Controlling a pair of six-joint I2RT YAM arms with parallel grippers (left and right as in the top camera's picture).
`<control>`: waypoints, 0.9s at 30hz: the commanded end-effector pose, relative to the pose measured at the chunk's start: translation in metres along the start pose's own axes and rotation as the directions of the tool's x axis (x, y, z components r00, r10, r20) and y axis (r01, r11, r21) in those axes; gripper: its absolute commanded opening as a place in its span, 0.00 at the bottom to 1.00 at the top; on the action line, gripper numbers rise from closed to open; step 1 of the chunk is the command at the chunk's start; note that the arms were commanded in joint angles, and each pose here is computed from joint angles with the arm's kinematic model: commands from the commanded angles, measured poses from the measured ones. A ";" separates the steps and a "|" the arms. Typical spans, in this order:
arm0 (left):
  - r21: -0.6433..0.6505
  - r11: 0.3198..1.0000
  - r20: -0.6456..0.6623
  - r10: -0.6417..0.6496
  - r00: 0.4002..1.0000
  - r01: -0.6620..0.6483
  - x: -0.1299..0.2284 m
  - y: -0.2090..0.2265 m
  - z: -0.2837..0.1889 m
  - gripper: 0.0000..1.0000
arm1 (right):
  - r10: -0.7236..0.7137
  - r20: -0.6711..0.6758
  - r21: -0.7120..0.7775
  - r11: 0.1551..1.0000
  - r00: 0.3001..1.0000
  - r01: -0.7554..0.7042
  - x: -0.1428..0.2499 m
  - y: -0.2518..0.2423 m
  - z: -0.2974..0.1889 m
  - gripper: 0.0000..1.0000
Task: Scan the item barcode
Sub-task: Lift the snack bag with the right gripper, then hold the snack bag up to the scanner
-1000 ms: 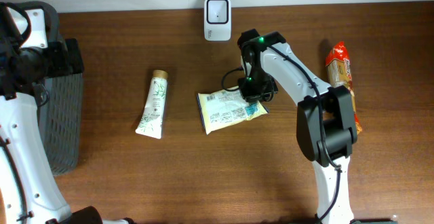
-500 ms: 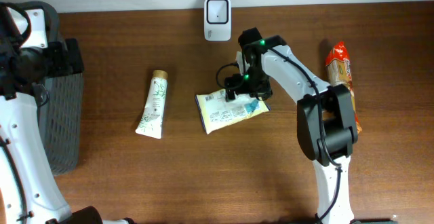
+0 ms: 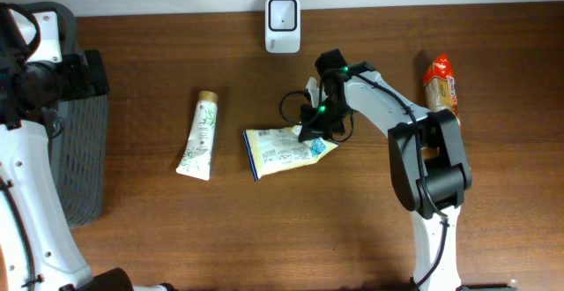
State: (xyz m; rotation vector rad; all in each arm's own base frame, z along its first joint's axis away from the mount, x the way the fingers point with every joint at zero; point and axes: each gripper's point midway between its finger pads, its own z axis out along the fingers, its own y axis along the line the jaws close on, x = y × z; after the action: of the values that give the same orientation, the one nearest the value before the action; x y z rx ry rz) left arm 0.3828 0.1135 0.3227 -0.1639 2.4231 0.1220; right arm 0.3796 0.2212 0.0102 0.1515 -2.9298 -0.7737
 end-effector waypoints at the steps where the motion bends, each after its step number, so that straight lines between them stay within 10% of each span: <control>1: 0.005 1.000 0.017 0.012 1.000 -0.012 -0.003 0.000 -0.006 0.99 | -0.073 0.000 -0.167 0.983 0.997 0.072 0.000 0.019 -0.024 0.04; 9: 0.005 1.000 0.017 0.012 1.000 -0.012 -0.003 0.000 -0.006 0.99 | -0.160 0.398 -0.453 0.822 0.903 0.345 0.018 0.084 -0.227 0.04; 22: 0.005 1.000 0.017 0.012 1.000 -0.012 -0.003 0.000 -0.006 0.99 | -0.135 0.603 -0.336 0.851 0.786 0.404 0.033 0.064 -0.310 0.04; 27: 0.005 1.000 0.017 0.012 1.000 -0.012 -0.003 0.000 -0.006 0.99 | -0.270 0.612 0.176 0.963 0.744 0.205 0.000 0.046 -0.290 0.04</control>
State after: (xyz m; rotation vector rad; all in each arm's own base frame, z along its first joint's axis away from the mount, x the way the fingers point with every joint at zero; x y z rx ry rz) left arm 0.3827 0.1135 0.3227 -0.1639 2.4235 0.1219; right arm 0.3983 0.1268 0.2628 0.2919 -3.3480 -1.3360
